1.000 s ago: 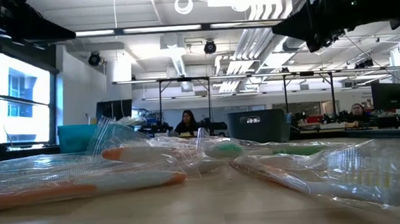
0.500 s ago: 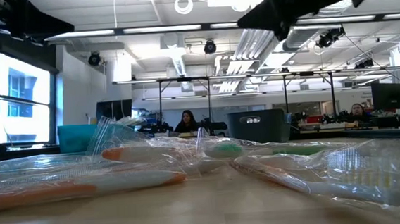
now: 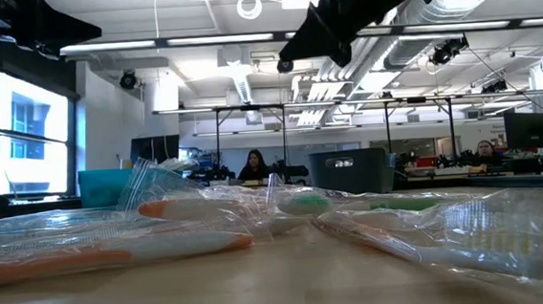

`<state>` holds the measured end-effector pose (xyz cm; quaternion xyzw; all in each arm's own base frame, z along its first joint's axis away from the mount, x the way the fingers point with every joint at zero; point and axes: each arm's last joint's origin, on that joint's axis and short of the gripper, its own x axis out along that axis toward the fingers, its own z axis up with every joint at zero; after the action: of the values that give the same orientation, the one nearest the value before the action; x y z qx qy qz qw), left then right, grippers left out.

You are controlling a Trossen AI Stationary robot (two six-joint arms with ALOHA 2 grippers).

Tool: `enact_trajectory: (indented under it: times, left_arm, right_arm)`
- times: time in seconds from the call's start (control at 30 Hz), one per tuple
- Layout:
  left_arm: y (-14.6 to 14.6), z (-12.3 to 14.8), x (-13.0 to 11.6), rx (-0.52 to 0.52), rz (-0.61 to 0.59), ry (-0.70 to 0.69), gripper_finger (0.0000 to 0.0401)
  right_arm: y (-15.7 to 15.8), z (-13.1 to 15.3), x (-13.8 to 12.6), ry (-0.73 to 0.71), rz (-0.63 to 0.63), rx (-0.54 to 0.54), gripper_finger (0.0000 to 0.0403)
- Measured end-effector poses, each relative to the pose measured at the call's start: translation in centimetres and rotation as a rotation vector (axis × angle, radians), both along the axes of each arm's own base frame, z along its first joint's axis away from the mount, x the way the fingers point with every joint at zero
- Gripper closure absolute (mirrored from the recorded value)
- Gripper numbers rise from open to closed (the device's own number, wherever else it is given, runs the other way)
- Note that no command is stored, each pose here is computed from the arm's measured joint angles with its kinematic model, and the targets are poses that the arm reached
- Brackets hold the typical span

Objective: Pick & Place Toothbrushes
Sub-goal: Put the orange toothbrush into the dark gray bin

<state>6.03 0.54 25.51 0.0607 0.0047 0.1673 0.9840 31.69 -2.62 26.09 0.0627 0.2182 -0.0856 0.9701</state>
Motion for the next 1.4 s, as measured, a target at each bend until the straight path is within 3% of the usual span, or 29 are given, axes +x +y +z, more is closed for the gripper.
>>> enact_trajectory:
  times: [0.2, 0.37, 0.6, 0.73, 0.93, 1.23, 1.4]
  left_arm:
    - [0.0, 0.0, 0.0, 0.0, 0.001, 0.0, 0.0401]
    - [0.0, 0.0, 0.0, 0.0, 0.002, 0.0, 0.0401]
    - [0.0, 0.0, 0.0, -0.001, 0.002, 0.0, 0.0401]
    - [0.0, 0.0, 0.0, -0.011, 0.001, -0.003, 0.0401]
    - [0.0, 0.0, 0.0, -0.049, 0.001, -0.013, 0.0401]
    - [0.0, 0.0, 0.0, -0.068, 0.0, -0.022, 0.0401]
    - [0.0, 0.0, 0.0, -0.072, 0.0, -0.022, 0.0401]
  right_arm:
    - [0.8, -2.0, 2.0, 0.124, 0.051, 0.063, 0.0401]
    - [2.2, -3.4, 3.3, 0.147, 0.187, 0.118, 0.0401]
    - [3.7, -4.2, 3.6, 0.168, 0.233, 0.159, 0.0401]
    - [4.6, -4.1, 3.7, 0.155, 0.218, 0.241, 0.0401]
    - [6.1, -5.1, 4.3, 0.156, 0.192, 0.252, 0.0401]
    - [6.8, -6.1, 8.2, 0.33, 0.132, 0.223, 0.0401]
    - [6.1, -7.0, 9.9, 0.341, 0.069, 0.233, 0.0401]
